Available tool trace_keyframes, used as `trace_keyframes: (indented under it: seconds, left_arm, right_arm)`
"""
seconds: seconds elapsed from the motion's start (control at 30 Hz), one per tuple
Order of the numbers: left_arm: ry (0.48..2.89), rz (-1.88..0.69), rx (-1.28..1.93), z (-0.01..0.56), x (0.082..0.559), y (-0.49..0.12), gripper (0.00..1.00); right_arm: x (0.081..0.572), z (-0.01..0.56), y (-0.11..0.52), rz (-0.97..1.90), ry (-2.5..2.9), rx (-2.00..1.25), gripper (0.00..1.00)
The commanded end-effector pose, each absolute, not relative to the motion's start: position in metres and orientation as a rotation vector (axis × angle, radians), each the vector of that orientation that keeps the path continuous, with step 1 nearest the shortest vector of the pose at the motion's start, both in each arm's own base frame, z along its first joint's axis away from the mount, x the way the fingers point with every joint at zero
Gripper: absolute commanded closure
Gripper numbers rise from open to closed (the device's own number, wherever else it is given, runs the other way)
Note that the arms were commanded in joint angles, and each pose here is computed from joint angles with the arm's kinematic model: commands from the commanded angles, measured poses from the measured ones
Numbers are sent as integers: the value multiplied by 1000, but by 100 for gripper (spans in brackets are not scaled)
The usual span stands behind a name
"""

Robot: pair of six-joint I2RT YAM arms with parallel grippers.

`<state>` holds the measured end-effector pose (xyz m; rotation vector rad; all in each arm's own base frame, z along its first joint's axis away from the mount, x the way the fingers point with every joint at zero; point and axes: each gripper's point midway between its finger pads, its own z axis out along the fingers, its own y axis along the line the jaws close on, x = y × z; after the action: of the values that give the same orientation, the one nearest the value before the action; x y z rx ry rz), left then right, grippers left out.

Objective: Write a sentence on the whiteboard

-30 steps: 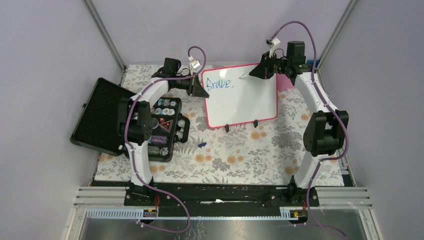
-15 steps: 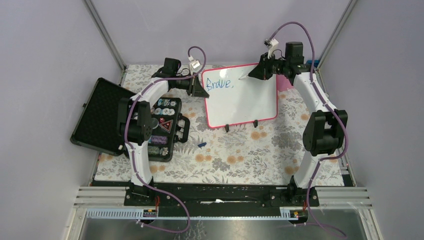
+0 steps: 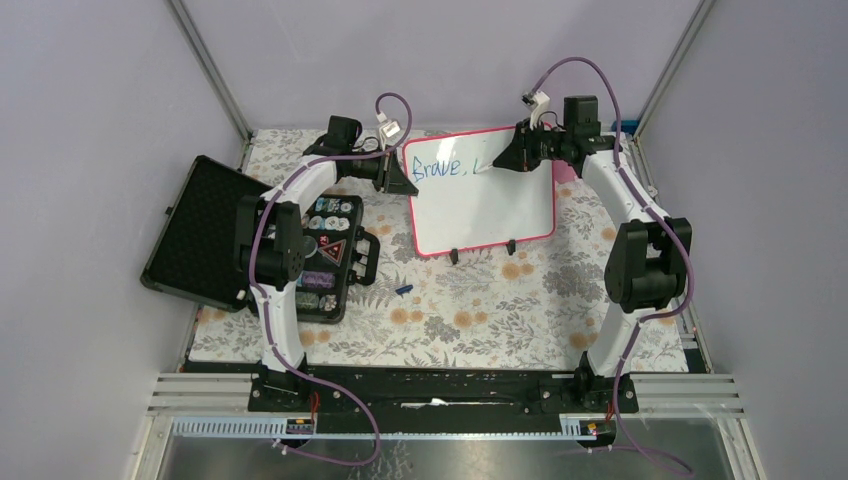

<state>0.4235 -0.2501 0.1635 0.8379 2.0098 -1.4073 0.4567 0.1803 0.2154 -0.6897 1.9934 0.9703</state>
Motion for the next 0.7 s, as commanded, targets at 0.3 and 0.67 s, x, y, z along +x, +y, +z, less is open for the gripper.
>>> trace_keyframes:
  seconds: [0.3,0.67]
  left_arm:
    - [1958,-1343,898,166,432,-254,100]
    - [1958,-1337,896,168,432,-253,100]
  right_arm:
    - [444,275,181,991,1851,-714,100]
    - [451,275,164,911,1865,-669,100]
